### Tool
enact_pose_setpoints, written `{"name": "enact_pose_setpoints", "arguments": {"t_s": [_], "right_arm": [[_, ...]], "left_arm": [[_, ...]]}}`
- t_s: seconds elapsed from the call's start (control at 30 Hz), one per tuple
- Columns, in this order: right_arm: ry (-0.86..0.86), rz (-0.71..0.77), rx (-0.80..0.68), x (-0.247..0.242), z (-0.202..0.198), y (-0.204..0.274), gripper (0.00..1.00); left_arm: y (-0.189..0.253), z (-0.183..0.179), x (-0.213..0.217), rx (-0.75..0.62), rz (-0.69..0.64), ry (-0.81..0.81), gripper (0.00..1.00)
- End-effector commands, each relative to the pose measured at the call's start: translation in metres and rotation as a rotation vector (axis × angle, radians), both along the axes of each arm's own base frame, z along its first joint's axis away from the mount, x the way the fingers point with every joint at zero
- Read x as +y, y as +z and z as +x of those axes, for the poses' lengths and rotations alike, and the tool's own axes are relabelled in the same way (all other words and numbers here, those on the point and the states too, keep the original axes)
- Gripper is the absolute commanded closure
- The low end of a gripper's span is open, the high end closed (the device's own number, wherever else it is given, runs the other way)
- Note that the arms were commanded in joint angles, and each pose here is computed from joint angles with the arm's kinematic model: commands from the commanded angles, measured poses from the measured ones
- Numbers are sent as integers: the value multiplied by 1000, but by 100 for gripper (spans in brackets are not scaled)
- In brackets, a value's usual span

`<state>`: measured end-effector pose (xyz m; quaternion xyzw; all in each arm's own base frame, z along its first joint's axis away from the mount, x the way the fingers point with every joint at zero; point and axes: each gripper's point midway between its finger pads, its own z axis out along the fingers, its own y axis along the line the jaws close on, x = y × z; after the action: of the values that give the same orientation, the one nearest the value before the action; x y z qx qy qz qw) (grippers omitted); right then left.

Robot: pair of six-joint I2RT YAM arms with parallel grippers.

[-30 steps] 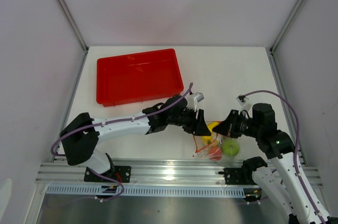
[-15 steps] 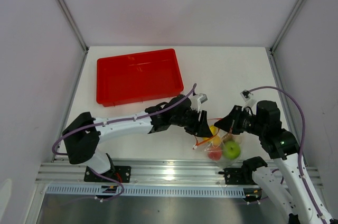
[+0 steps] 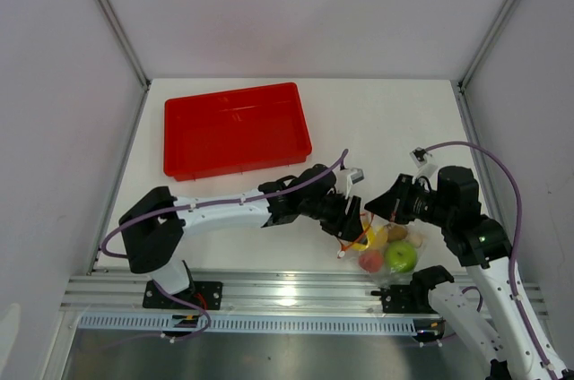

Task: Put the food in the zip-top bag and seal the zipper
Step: Place the fake fruit in the zipper food storage bag.

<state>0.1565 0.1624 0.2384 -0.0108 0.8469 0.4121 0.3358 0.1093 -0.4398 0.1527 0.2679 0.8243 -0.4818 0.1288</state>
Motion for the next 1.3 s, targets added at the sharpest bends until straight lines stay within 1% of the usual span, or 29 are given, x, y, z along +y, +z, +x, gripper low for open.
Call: {"name": "enact_pose_setpoints", "arguments": {"t_s": [0.0,0.1,0.13,0.17,0.2,0.23,0.4,0.53,0.77,0.87,0.97,1.07,1.17,1.23,1.27], "right_arm": [[-7,15,-115,0,11,29,100],[-6,17,-116,0,11,30,100],[-6,17,-117,0,11,30,100],[-7,19,-116,0,12,30,100],[-4,20,-114,1,11,30,100],[-3,18,-115,1,11,30,100],[0,17,-110,0,8,28,100],[-2,13,-106,-1,7,26,100],[1,14,-104,-1,5,26,100],[5,15,-99,0,4,24,100],[21,19,-80,2,2,18,100],[28,29,-67,3,0,16,100],[28,33,-69,3,-2,15,100],[27,34,-68,2,-3,15,100],[29,36,-68,3,-3,15,100]], "left_arm": [[16,-16,-11,-12,-44,-84,87],[19,-16,-10,-27,-50,-89,79],[19,-16,-10,-33,-50,-90,75],[21,-17,-10,-40,-55,-93,59],[24,-16,-10,-49,-60,-92,39],[23,-15,-9,-59,-54,-94,1],[32,-10,-5,-118,-58,-81,1],[38,-3,0,-163,-36,-63,1],[41,3,11,-205,-2,-25,1],[47,9,19,-247,9,4,0],[61,12,24,-286,-12,27,1],[76,24,35,-337,-19,109,0],[86,37,49,-350,-31,205,0],[86,45,57,-322,-28,257,1],[85,44,59,-300,-31,257,1]]}}
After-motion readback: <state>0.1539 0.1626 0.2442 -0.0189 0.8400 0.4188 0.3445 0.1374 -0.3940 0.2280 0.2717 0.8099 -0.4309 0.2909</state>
